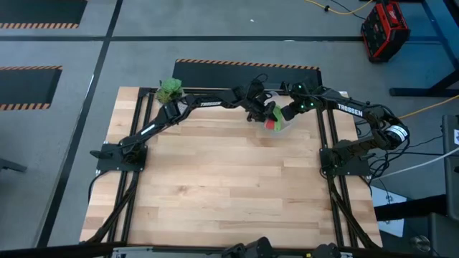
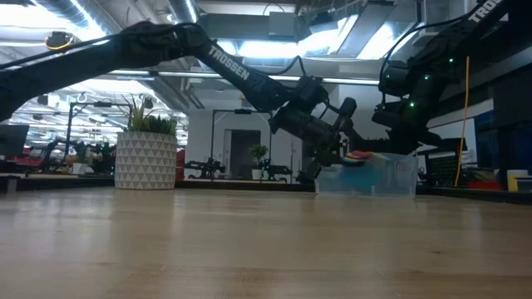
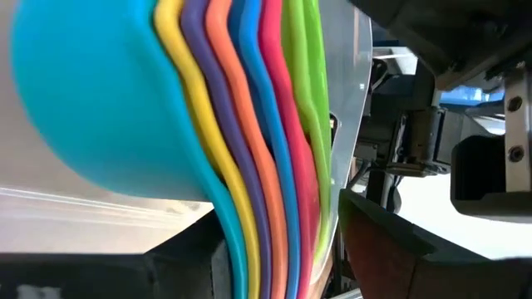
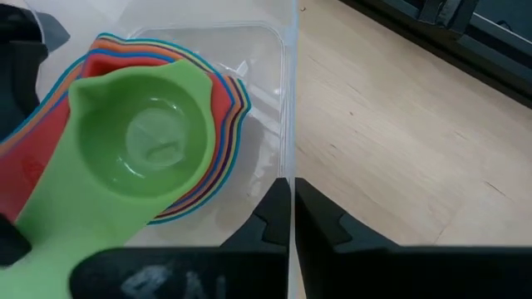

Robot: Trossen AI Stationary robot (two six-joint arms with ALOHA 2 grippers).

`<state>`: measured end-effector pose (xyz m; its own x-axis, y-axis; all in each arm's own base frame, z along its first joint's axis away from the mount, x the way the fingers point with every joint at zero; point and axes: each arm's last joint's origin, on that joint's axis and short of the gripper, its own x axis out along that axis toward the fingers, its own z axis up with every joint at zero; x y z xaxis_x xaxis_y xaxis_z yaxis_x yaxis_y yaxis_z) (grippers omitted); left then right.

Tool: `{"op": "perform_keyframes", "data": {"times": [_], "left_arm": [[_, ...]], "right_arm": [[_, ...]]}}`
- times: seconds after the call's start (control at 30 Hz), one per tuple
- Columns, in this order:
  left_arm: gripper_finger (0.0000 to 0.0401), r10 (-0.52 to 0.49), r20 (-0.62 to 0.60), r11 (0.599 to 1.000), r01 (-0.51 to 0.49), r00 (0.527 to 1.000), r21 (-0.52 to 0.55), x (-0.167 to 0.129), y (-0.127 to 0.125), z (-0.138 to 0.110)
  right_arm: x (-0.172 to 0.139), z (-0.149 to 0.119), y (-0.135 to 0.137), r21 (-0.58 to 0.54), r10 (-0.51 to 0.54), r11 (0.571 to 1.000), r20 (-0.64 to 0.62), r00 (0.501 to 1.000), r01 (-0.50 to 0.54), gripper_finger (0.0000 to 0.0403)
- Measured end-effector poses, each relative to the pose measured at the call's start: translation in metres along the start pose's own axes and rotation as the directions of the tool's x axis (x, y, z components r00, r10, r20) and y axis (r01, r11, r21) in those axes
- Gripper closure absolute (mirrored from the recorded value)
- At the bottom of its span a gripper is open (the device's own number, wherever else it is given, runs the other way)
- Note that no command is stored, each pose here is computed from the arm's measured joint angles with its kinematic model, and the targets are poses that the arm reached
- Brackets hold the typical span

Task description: Nest measuring cups in basket

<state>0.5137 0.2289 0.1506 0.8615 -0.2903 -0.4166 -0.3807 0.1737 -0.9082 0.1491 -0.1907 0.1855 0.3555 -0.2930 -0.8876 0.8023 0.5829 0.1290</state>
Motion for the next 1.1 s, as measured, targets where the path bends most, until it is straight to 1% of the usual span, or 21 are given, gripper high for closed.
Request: {"op": "perform_keyframes", "data": {"times": [0.1, 0.2, 0.37, 0.4, 0.5, 0.63, 0.73, 1.0, 1.1], "left_arm": [[0.0224, 0.001, 0.009, 1.000, -0.001, 1.000, -0.003, -0.0034, 0.0017, 0.0040], [0.0224, -0.002, 0.011, 1.000, 0.002, 1.000, 0.017, -0.0062, 0.0031, 0.0070], [0.0224, -0.002, 0.010, 1.000, 0.002, 1.000, 0.018, -0.0064, 0.0031, 0.0071], [0.0224, -0.002, 0.010, 1.000, 0.002, 1.000, 0.026, -0.0064, 0.0031, 0.0071], [0.0224, -0.018, -0.017, 0.994, 0.019, 1.000, 0.104, -0.0049, 0.0016, 0.0050], [0.0224, -0.044, -0.070, 0.998, 0.047, 0.997, 0.050, -0.0046, 0.0005, 0.0031], [0.0224, -0.047, -0.078, 0.998, 0.051, 0.996, 0.044, -0.0041, 0.0001, 0.0023], [0.0224, -0.021, -0.020, 0.999, 0.022, 1.000, 0.046, -0.0055, 0.0018, 0.0055], [0.0224, 0.004, 0.037, 0.999, -0.006, 0.999, 0.043, -0.0073, 0.0034, 0.0091]], "right_arm": [[-0.0001, -0.0002, 0.0000, 0.021, 0.000, 1.000, -0.002, 1.000, 0.000, 0.0396], [0.0001, -0.0005, 0.0000, 0.022, 0.000, 1.000, -0.004, 1.000, 0.000, 0.0398], [0.0002, -0.0006, -0.0001, 0.022, 0.000, 1.000, -0.004, 1.000, 0.000, 0.0396], [0.0002, -0.0006, -0.0001, 0.022, 0.000, 1.000, -0.004, 1.000, 0.000, 0.0396], [0.0002, -0.0007, -0.0001, 0.022, -0.001, 1.000, -0.005, 1.000, 0.001, 0.0398], [0.0002, -0.0006, 0.0000, 0.021, 0.001, 1.000, -0.004, 1.000, -0.001, 0.0396], [0.0002, -0.0006, -0.0001, 0.020, 0.001, 1.000, -0.004, 1.000, -0.001, 0.0396], [0.0001, -0.0019, -0.0002, 0.022, -0.002, 1.000, -0.020, 1.000, 0.002, 0.0396], [0.0000, -0.0029, -0.0003, 0.026, -0.006, 1.000, -0.029, 1.000, 0.007, 0.0398]]}}
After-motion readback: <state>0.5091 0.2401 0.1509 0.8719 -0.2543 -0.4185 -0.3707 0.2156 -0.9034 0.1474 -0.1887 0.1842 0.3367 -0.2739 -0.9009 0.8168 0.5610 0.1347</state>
